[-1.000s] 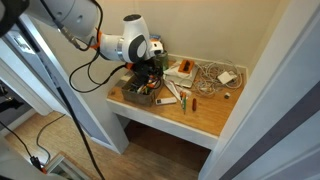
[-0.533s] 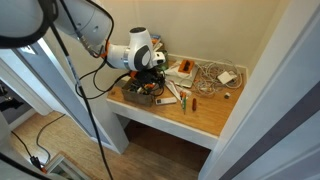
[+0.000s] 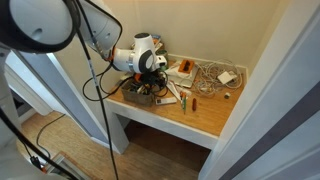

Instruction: Move the brown box to the right

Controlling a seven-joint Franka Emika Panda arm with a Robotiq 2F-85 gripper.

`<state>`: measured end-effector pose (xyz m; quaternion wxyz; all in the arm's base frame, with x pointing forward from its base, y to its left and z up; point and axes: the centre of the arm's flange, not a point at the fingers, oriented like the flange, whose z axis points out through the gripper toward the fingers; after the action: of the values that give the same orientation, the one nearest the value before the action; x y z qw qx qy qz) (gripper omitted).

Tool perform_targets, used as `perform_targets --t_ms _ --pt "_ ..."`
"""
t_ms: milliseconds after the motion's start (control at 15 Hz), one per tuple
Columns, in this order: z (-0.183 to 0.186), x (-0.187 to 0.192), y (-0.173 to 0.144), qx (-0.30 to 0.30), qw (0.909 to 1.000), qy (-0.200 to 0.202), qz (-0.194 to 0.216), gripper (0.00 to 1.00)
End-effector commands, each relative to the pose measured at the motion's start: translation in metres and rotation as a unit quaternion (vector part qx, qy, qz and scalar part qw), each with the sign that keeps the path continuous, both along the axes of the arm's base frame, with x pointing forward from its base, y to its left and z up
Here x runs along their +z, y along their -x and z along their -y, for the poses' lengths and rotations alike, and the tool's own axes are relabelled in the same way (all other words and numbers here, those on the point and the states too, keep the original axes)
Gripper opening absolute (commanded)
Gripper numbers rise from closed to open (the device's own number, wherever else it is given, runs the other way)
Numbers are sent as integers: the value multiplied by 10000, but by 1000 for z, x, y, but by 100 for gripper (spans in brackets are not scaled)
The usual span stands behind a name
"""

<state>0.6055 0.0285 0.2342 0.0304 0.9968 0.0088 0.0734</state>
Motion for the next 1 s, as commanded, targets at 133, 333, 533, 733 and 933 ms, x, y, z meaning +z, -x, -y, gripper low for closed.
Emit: perform_targets --t_ms 133,333,533,733,933 --pt "-3 -18 -24 284 9995 105 -119 68" --pt "-2 -28 -28 383 9990 124 -191 41" --pt "-2 -35 -30 411 9987 126 -262 16" --pt "-6 -36 -32 403 9987 119 -272 1" --pt "-7 -31 -32 380 9987 60 -329 4"
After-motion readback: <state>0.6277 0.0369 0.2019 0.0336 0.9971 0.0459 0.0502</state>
